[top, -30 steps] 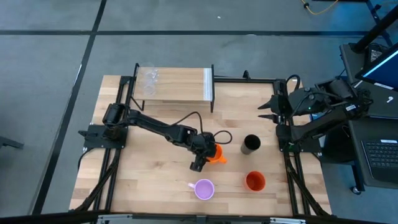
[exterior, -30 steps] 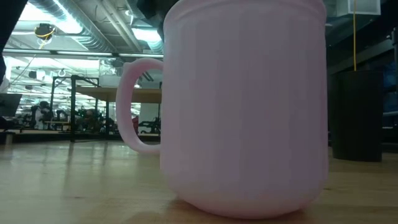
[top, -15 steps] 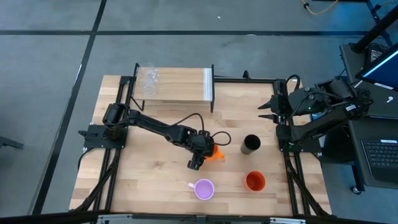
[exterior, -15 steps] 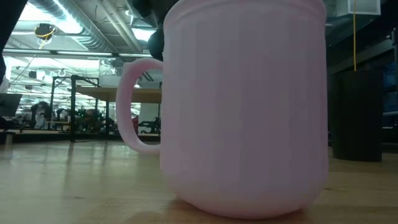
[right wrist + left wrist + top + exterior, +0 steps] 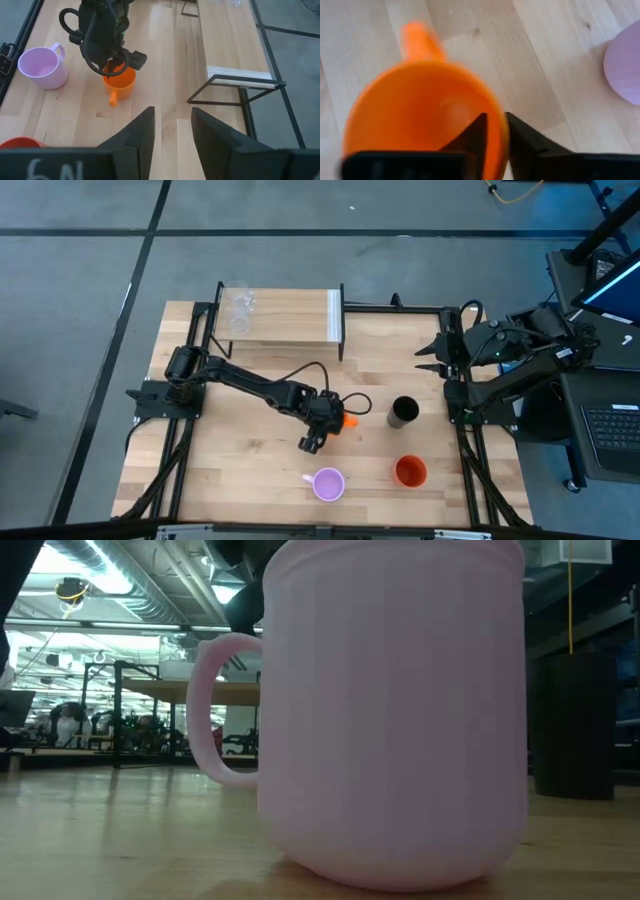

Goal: Stack small to large cups/mugs on shelf
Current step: Put the orange mug on the shelf

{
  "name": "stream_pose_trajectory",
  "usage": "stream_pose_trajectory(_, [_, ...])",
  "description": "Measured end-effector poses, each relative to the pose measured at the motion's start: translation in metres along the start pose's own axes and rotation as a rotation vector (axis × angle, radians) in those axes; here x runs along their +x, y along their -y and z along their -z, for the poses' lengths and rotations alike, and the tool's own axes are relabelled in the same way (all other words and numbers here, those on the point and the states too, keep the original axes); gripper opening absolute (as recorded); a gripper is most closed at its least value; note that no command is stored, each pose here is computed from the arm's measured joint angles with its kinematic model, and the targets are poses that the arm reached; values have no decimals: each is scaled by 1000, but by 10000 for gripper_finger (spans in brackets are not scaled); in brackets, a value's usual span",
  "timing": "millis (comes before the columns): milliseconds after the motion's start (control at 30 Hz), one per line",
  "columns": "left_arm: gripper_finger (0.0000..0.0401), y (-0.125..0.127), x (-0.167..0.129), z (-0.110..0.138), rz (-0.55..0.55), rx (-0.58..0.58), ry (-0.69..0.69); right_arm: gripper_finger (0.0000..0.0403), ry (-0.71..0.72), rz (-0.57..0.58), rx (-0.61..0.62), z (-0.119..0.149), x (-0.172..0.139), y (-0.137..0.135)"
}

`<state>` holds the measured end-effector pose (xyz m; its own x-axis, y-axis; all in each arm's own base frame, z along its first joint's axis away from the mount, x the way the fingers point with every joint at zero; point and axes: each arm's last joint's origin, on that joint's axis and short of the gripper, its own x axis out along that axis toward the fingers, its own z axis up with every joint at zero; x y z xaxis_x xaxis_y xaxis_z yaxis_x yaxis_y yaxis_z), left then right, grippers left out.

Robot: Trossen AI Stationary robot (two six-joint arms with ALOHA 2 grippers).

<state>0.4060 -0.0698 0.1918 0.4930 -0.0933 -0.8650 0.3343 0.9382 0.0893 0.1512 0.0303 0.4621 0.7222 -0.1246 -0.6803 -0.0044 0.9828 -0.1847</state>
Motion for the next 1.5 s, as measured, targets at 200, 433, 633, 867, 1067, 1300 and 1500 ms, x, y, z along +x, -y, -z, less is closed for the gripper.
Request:
stream_pose_trajectory(200, [7, -2, -21, -18, -21, -26, -30, 129, 0, 0, -2, 0, 0, 0])
stream_pose_trajectory(433, [4, -15, -116, -42, -172, 44, -260, 129, -2, 0, -1, 0, 0, 0])
stream_pose_trajectory(633, [2, -51, -222, -39, -285, -14, -253, 129, -3, 0, -4, 0, 0, 0])
stream_pose_trajectory(867, [2, -114, -300, 3, -396, -187, -109, 129, -1, 13, 32, 0, 0, 0])
stream_pose_trajectory(1067, [2, -158, -323, 44, -380, -357, -88, 129, 57, 109, 68, -8, 3, 2])
stream_pose_trajectory(1300, [2, -201, -315, 70, -294, -339, -102, 129, 73, 381, 93, -17, 14, 6])
stream_pose_trajectory(1500, [2, -234, -301, 92, -236, -390, -111, 129, 5, 470, 141, -26, 41, 11])
